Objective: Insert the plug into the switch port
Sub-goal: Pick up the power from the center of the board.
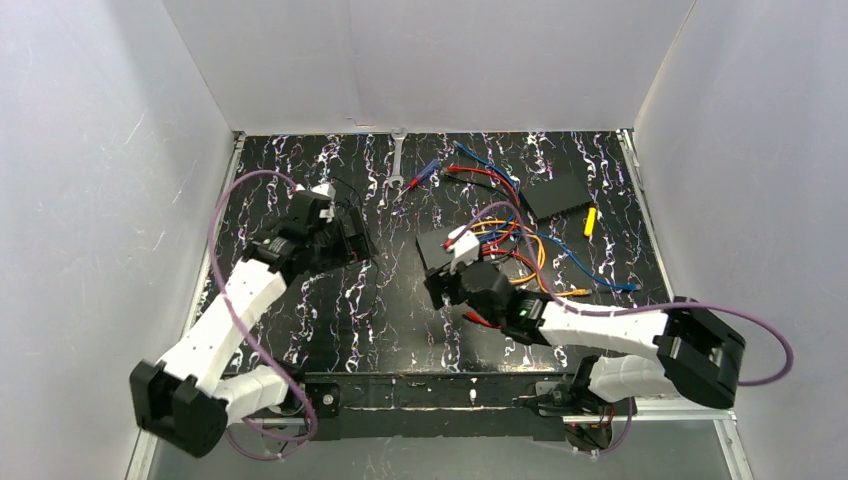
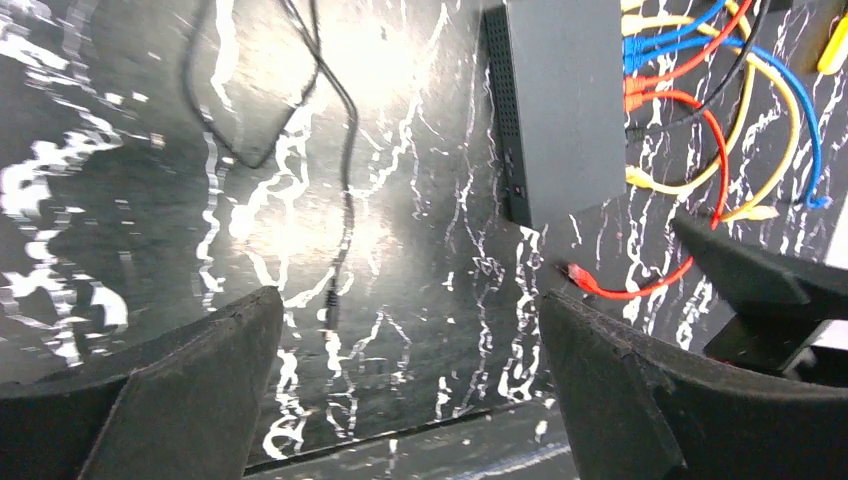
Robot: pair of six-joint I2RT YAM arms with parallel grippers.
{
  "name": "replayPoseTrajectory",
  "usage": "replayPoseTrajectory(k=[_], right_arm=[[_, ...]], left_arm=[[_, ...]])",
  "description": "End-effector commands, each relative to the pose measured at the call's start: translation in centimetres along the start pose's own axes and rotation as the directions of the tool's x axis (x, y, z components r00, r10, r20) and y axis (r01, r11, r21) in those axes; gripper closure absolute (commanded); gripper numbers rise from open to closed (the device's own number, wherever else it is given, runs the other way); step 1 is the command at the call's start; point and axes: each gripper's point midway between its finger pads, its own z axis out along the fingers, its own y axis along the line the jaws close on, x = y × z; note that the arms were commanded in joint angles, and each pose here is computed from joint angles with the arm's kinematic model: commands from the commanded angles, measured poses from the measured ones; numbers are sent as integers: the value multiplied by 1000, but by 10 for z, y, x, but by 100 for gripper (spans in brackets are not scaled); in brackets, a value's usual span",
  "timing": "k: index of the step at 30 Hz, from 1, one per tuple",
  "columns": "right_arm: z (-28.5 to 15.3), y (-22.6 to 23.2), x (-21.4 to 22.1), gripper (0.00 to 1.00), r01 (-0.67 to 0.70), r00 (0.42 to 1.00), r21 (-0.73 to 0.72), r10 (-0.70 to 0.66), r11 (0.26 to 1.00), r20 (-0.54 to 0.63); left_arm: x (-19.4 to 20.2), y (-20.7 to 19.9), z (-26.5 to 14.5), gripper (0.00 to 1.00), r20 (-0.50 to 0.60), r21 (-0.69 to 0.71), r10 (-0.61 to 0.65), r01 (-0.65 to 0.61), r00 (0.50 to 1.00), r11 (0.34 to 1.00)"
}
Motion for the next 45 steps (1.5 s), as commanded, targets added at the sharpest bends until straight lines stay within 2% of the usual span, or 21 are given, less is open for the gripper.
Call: replayPoseTrajectory(k=[1, 5, 12, 17, 21, 26, 37, 45], right_arm=[[5, 32, -11, 13, -32, 999, 75, 30, 997, 16], [9, 63, 9, 14, -22, 999, 129, 26, 991, -26], [27, 126, 33, 17, -1, 996, 111, 11, 994, -91], [39, 148, 48, 29, 35, 994, 145, -19, 989, -111], [49, 159, 57, 43, 51, 990, 137, -31, 989, -138], [57, 172, 69, 55, 70, 982, 99, -51, 993, -180], [63, 190, 87, 58, 82, 967, 31, -72, 996, -243], [66, 184, 99, 59, 92, 959, 44, -76, 995, -272]], left_arm=[[-14, 37, -47, 2, 140, -161, 145, -122, 979, 979], [-16, 53, -70, 2, 233, -207, 198, -150, 952, 967], [-8, 79, -81, 2, 287, -280, 251, -170, 925, 945], [-9, 92, -80, 2, 321, -326, 286, -178, 903, 928], [-14, 96, -86, 2, 334, -353, 301, -177, 893, 919], [-15, 97, -88, 2, 346, -348, 296, -171, 890, 922], [-15, 94, -86, 2, 348, -327, 289, -174, 892, 929], [-15, 94, -84, 2, 341, -324, 288, -176, 895, 930]])
